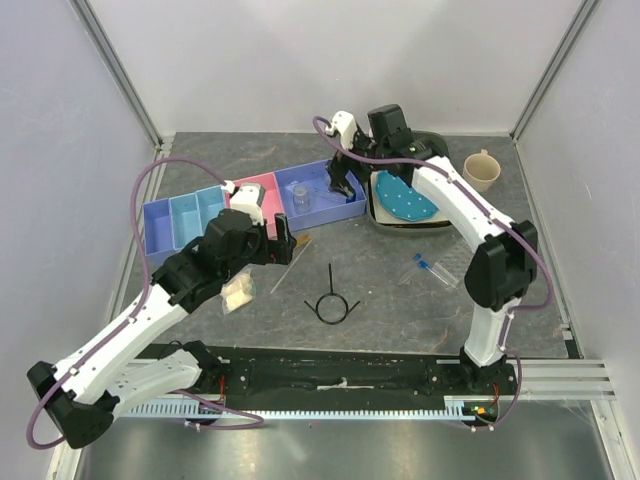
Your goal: Organize the chemistry lab equipment
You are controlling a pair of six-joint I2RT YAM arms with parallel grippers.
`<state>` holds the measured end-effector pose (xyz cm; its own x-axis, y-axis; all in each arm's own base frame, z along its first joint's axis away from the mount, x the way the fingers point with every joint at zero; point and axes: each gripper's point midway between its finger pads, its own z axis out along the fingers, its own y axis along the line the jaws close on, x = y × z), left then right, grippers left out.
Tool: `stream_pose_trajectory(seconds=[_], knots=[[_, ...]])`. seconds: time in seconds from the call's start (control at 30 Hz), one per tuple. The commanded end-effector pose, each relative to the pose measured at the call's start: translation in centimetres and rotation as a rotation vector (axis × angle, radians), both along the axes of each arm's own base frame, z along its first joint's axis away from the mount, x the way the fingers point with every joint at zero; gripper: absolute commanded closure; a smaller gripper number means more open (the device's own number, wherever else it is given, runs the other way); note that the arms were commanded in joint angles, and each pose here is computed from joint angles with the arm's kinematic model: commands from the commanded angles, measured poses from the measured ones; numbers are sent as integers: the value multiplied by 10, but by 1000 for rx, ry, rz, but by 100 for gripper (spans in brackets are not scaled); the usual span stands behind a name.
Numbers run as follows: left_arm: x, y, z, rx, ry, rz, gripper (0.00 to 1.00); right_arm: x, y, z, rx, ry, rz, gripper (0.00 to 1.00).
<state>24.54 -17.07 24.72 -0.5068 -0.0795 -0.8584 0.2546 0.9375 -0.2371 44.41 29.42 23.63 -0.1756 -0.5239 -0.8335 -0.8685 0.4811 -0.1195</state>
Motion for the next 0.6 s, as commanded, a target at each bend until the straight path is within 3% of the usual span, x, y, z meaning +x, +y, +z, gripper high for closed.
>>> stream_pose_trajectory(seconds=[0.0, 0.27, 0.57], knots=[[-3, -22, -19, -70, 92, -52, 0, -53, 2, 14, 102, 76, 104, 2], [-8, -30, -63, -35, 246, -62, 0, -112, -32, -9, 24, 115, 183, 2], [-5, -37, -70, -35, 280, -84, 2, -154, -100, -56, -74, 178, 163, 2]])
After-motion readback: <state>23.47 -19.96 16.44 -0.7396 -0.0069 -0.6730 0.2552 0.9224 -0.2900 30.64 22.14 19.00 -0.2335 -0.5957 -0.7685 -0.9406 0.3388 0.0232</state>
